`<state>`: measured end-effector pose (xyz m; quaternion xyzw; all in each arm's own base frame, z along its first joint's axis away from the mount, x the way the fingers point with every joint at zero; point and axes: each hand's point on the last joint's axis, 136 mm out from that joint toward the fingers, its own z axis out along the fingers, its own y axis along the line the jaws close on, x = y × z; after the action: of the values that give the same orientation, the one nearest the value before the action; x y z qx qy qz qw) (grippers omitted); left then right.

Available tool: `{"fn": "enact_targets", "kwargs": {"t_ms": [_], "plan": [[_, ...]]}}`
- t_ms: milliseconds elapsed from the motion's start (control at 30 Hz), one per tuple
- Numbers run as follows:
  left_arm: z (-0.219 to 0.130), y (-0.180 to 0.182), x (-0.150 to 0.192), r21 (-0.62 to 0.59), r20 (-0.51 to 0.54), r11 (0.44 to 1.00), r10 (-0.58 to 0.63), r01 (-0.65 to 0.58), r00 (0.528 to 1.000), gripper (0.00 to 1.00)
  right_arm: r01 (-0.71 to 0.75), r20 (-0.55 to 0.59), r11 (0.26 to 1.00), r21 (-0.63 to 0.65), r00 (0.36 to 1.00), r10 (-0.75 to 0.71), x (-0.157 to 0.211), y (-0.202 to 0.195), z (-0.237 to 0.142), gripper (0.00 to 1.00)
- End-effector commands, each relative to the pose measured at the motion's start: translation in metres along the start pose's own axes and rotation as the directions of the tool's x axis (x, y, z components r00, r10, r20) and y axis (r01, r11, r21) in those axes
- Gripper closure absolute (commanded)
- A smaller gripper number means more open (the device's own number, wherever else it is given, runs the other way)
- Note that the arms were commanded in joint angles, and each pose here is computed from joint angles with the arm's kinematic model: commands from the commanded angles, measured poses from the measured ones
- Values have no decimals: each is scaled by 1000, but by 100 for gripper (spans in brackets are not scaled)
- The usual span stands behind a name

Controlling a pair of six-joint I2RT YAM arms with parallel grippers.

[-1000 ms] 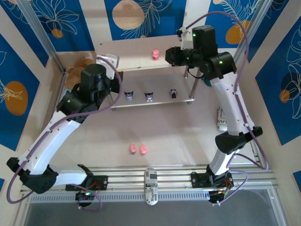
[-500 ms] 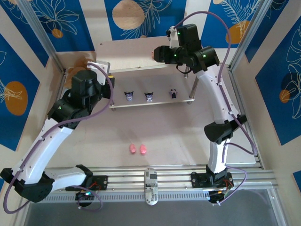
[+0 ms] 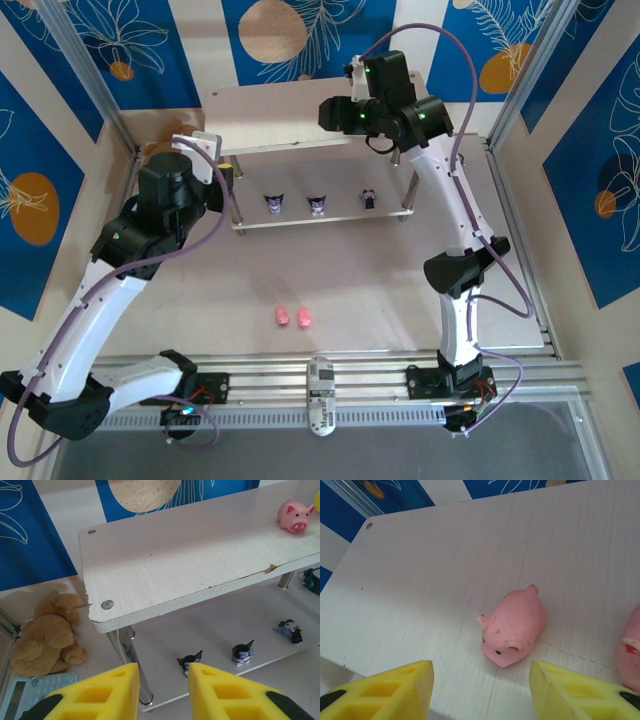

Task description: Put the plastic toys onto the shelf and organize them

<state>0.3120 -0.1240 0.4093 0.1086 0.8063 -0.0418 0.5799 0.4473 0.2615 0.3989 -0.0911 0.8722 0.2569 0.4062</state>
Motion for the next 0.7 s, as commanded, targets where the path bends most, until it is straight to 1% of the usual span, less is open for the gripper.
{"fn": "enact_targets", "kwargs": {"t_ms": [0, 667], "plan": [[-7, 6, -2, -4, 16, 1000, -20, 20, 1000, 67, -10, 10, 1000, 18, 1000, 9, -2, 0, 0, 45], [-16, 19, 1, -27, 32, 999, -20, 21, 999, 66, 1, 38, 1000, 30, 999, -2, -9, 1, 14, 43]]}}
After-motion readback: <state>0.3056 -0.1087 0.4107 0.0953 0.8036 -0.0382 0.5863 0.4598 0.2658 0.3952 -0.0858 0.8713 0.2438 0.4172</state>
